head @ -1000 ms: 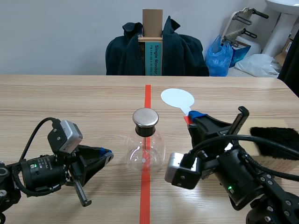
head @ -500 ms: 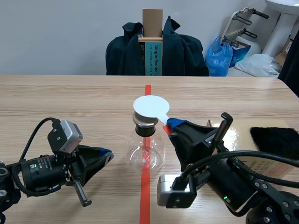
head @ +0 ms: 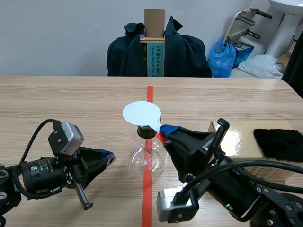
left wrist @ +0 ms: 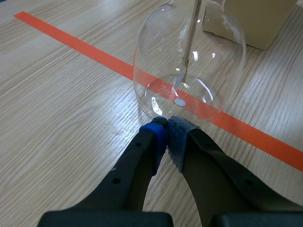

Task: Do the electroscope experiment.
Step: 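Move the plate toward and away from the electroscope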

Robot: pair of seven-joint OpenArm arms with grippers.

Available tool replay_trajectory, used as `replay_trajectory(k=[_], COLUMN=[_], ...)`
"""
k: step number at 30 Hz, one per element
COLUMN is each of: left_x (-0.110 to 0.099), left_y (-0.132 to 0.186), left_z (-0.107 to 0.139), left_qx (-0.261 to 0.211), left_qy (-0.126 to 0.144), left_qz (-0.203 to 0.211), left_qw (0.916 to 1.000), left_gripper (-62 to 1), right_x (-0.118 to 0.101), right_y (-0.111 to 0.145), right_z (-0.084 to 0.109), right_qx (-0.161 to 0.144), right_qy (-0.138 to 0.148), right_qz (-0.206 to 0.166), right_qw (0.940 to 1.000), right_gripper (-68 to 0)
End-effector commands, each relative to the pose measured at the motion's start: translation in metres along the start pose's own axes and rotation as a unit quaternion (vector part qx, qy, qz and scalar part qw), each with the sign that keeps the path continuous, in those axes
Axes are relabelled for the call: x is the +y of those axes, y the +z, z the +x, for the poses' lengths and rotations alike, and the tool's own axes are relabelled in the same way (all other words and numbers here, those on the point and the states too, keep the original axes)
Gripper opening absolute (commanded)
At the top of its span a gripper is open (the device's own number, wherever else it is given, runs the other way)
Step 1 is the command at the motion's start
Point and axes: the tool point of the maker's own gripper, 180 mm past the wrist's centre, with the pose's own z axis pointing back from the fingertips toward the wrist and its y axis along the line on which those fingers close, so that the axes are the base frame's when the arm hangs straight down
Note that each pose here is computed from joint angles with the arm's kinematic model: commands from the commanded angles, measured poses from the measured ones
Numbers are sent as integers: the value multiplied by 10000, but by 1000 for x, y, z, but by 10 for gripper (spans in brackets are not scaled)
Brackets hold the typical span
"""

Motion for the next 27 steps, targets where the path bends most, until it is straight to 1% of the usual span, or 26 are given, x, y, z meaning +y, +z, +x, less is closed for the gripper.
replay_trajectory(k=[1,5,8,11,14,17,21,24,27], left_x=[3,3,3,3,3,3,3,3,3], left_y=[-3,-3,-3,-3,-3,-3,-3,-3,-3], left_z=[15,15,15,15,15,15,15,15,15], left_qx=[-247,-247,-247,-247,-247,-247,-247,-247,-247], left_qy=[-35,-35,-35,-35,-35,-35,-35,-35,-35], left_qz=[30,30,30,30,30,30,30,30,30], left_qw=[9997,9997,9997,9997,9997,9997,9997,9997,9997], left_gripper=[-580,-580,-580,-580,-580,-580,-580,-580,-580], right_x=[-10,-10,-11,-11,-11,-11,-12,-12,-12], right_y=[0,0,0,0,2,5,10,14,18], right_z=[-6,-8,-12,-20,-32,-47,-65,-76,-84], right_qx=[24,85,209,407,748,1161,1686,2002,2250], right_qy=[145,145,144,140,134,126,116,109,104], right_qz=[-165,-166,-169,-172,-177,-180,-187,-191,-194], right_qw=[9998,9997,9995,9989,9970,9930,9854,9795,9741], right_gripper=[-667,-667,-667,-667,-667,-667,-667,-667,-667])
